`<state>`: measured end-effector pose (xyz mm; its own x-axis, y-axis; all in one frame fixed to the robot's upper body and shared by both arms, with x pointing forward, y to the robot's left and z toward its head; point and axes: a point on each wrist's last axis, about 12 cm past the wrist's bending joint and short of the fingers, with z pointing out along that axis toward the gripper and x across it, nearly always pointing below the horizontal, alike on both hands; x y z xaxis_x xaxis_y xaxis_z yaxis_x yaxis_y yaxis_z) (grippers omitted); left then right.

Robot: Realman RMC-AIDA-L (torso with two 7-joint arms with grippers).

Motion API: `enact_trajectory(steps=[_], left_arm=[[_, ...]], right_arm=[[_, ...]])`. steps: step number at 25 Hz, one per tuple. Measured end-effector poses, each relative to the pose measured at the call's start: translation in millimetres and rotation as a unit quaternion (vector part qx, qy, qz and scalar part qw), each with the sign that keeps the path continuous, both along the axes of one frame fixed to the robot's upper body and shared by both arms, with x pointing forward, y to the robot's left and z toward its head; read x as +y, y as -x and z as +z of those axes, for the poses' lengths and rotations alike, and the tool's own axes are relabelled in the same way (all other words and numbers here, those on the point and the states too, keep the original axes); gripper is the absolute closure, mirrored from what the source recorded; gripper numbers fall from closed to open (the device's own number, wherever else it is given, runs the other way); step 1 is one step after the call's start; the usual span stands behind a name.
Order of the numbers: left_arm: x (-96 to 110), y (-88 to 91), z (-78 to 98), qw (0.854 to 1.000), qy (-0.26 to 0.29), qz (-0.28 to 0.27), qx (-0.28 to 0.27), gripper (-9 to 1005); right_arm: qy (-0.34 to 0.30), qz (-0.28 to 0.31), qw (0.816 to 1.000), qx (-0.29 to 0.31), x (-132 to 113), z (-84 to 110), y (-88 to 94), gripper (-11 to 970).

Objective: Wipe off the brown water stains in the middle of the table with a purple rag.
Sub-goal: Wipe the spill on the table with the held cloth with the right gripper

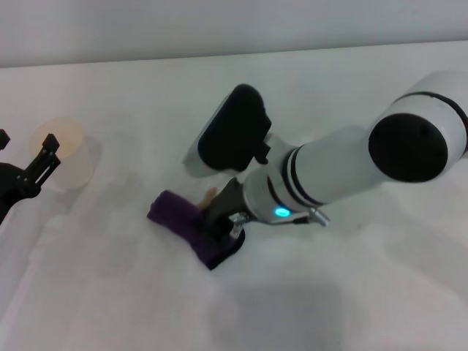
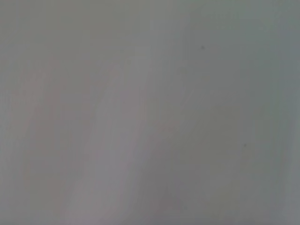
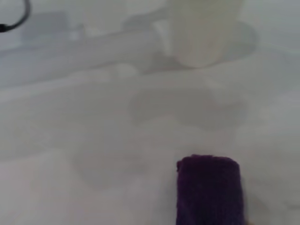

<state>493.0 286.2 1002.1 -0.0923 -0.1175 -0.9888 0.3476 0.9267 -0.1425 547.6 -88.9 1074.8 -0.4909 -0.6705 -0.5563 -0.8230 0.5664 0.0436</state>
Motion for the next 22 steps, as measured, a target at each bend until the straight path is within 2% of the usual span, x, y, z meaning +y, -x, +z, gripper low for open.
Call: enact_trajectory(steps=[10,12,14,17,22], left_arm=[[0.1,0.6,-0.5,1.000,0.000,0.000,0.001,116],[0.1,0.9,-0.7,1.000,0.000,0.000,0.002,116],[0.3,1.3,-0.9,1.000,0.000,0.001,0.002,116],[0.8,2.0,-1.3,1.000,0.001,0.002,0.003,117],[0.2,0.2,-0.1,1.000,0.011,0.001,0.004,117]], right_arm=[[0.023,-0.112,0.993,-0.016,-52.3,-0.8,-45.7,865],[0.034,-0.146,0.989,-0.018,-71.4,1.9,-55.8,865],[0.035,-0.152,0.988,-0.016,-75.2,3.1,-57.4,867],[0.035,-0.139,0.990,-0.015,-70.2,7.7,-55.2,869],[0.010,-0.062,0.998,-0.009,-27.4,15.0,-33.8,867]])
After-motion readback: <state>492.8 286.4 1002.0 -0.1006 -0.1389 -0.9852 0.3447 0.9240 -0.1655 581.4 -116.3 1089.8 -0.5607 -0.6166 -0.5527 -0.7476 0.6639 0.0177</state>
